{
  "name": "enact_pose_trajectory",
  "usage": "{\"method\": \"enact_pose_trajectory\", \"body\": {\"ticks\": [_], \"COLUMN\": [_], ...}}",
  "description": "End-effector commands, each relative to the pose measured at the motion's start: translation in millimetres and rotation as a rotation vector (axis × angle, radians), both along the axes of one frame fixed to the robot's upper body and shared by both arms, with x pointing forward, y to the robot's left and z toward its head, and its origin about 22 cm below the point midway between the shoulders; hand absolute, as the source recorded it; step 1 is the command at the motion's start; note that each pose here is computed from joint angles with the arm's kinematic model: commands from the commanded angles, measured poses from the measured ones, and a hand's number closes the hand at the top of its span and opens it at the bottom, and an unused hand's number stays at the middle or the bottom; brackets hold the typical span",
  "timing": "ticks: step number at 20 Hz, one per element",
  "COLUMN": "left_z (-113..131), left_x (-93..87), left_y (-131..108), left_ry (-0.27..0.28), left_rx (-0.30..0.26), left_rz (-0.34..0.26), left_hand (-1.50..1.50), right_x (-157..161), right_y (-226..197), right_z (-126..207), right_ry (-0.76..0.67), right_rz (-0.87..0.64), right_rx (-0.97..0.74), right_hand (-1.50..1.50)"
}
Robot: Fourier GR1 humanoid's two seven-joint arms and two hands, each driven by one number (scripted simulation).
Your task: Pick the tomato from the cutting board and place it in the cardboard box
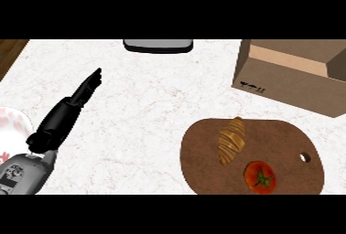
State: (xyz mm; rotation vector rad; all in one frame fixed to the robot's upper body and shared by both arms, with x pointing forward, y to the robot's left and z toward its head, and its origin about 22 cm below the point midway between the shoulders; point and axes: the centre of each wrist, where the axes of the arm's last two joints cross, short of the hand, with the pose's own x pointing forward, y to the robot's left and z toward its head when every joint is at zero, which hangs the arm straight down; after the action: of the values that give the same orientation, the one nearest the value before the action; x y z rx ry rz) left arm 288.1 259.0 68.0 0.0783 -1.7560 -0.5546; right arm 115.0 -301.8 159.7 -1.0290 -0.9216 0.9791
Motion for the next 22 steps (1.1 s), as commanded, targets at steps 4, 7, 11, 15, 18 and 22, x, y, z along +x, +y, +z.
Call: {"method": "enact_pose_trajectory", "body": {"ticks": [4, 7, 11, 15, 18, 22], "left_z": [6, 1, 0, -10, -10, -16], "left_x": [8.8, 4.7, 5.0, 5.9, 6.9, 6.8], "left_y": [0, -8, -6, -6, 4, 7], "left_ry": [-0.004, -0.006, 0.010, 0.001, -0.006, -0.008], "left_rx": [0.000, -0.001, -0.007, 0.006, 0.004, 0.005], "left_rz": [-0.006, -0.010, -0.021, -0.001, 0.005, 0.028], "left_hand": [0.00, 0.00, 0.00, 0.00, 0.00, 0.00], "right_x": [-8, -2, 9, 11, 21, 30], "right_y": [41, 48, 55, 81, 109, 140], "right_z": [15, 11, -7, -23, -58, -72], "right_ry": [-0.074, -0.079, -0.052, -0.055, -0.050, -0.022], "right_rz": [0.026, 0.012, -0.029, -0.011, 0.048, 0.056], "right_rx": [-0.175, -0.194, -0.228, -0.227, -0.217, -0.215], "right_hand": [-1.50, -1.50, -1.50, -1.50, -1.50, -1.50]}}
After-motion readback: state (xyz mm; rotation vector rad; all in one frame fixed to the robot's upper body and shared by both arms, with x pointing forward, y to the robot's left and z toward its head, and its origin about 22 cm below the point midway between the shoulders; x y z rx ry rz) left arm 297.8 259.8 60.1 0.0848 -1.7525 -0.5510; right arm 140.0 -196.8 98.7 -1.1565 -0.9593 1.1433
